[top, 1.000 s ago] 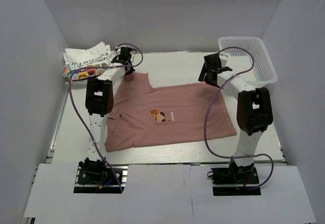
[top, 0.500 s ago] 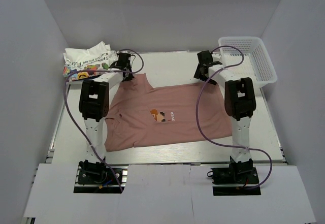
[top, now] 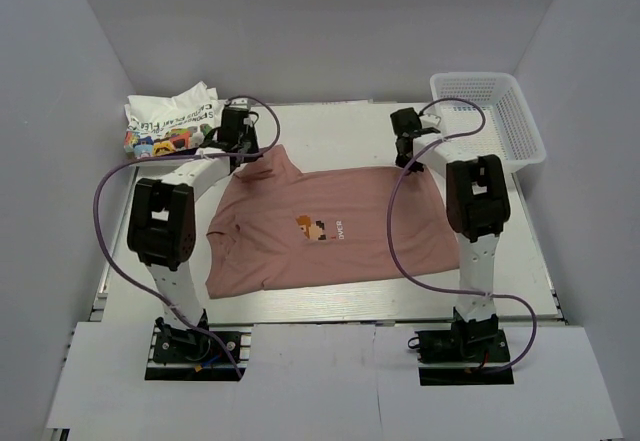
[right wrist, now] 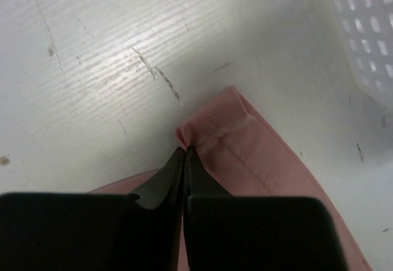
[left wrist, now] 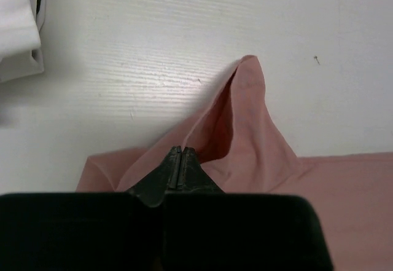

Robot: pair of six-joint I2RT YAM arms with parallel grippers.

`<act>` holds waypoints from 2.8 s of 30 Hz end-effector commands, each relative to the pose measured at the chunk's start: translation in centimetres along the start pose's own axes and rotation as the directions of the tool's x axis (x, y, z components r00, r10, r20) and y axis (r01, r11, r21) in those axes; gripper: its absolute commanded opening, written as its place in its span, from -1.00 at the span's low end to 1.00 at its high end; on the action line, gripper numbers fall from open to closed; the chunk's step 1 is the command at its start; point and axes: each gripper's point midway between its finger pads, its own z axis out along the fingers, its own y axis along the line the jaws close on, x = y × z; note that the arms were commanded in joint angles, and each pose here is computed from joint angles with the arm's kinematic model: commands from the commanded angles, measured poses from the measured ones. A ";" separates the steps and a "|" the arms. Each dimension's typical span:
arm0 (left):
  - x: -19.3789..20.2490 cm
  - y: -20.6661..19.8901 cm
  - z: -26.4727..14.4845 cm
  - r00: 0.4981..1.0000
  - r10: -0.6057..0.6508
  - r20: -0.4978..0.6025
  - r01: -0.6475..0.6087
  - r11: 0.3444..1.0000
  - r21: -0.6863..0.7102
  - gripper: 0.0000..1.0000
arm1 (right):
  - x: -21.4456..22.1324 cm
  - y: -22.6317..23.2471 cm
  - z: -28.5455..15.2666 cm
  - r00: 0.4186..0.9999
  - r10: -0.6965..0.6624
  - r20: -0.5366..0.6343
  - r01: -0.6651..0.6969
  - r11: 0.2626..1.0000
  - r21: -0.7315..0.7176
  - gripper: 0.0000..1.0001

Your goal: Fold and stack the t-shirts

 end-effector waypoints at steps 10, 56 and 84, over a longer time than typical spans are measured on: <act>3.3 -0.6 -9.9 0.980 -0.201 0.006 0.199 0.976 0.088 -1.00 | -1.3 -3.7 -7.2 0.988 0.053 0.143 -0.043 0.997 -0.071 -1.00; 14.2 0.2 -21.7 0.883 -0.385 -0.268 0.422 0.901 0.096 0.99 | 12.0 -13.2 -15.8 0.980 0.179 0.087 -0.151 0.954 -0.258 0.81; 21.3 -11.6 -18.0 0.838 0.078 -0.540 0.214 0.863 0.458 0.99 | 13.2 -13.9 -15.9 0.975 0.195 0.104 -0.158 0.944 -0.291 0.81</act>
